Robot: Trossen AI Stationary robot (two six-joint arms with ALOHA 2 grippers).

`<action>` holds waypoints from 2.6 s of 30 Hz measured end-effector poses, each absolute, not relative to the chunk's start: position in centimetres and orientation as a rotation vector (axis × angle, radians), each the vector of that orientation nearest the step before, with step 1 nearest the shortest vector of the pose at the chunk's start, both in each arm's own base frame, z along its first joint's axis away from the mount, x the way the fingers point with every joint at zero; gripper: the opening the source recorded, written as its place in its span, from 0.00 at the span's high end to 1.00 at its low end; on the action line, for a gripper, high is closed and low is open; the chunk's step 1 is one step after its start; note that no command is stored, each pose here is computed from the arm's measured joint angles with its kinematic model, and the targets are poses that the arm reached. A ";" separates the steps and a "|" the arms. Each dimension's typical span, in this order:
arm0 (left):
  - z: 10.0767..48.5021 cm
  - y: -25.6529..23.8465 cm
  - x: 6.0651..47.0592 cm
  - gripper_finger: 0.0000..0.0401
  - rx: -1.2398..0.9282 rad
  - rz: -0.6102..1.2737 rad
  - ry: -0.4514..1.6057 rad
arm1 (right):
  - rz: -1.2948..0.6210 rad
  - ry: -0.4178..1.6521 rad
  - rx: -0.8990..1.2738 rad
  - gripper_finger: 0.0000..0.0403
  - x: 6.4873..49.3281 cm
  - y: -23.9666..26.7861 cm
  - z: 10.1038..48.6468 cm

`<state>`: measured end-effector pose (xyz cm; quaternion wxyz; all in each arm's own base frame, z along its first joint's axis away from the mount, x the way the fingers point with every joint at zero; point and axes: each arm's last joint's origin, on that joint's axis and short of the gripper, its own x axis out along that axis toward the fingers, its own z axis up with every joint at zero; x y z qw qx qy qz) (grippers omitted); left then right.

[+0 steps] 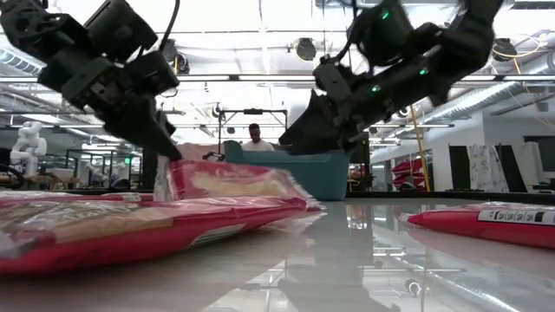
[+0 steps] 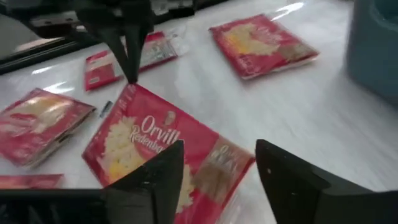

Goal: Sort popcorn bags into baskets
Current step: Put the red popcorn bag into the green bin

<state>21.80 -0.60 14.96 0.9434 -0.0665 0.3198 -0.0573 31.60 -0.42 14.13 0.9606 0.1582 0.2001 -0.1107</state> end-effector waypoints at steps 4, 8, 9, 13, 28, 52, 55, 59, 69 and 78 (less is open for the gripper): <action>15.6 -0.4 22.3 1.00 -0.113 -0.117 0.627 | -0.172 0.423 0.374 0.37 31.5 -3.4 13.9; 15.6 -0.4 22.3 1.00 -0.095 -0.108 0.626 | -0.107 0.457 0.387 0.27 31.3 -4.5 13.4; 15.6 -0.4 22.3 1.00 -0.093 -0.106 0.626 | -0.093 0.454 0.385 0.26 31.4 -4.5 13.4; 15.7 -0.3 22.3 1.00 -0.105 -0.099 0.622 | -0.038 0.497 0.400 0.27 31.5 -3.8 12.4; 14.4 -2.0 22.0 0.89 -0.209 -0.104 0.737 | -0.212 0.549 0.427 0.31 31.5 -0.2 11.4; 10.2 -1.9 23.7 0.88 -0.237 -0.057 0.820 | -0.207 0.503 0.656 0.40 32.4 0.9 8.8; 10.2 -1.9 23.7 0.88 -0.234 -0.059 0.820 | -0.166 0.474 0.662 0.49 32.6 1.0 9.0; 10.3 -1.9 23.8 0.88 -0.227 -0.063 0.809 | -0.144 0.470 0.640 0.65 32.6 1.0 9.1; 13.0 -0.9 23.1 0.88 -0.206 -0.056 0.727 | -0.132 0.434 0.533 0.97 32.7 0.4 9.7; 18.7 -0.3 21.1 0.88 -0.136 -0.040 0.472 | -0.137 0.321 0.253 0.99 32.6 0.3 13.2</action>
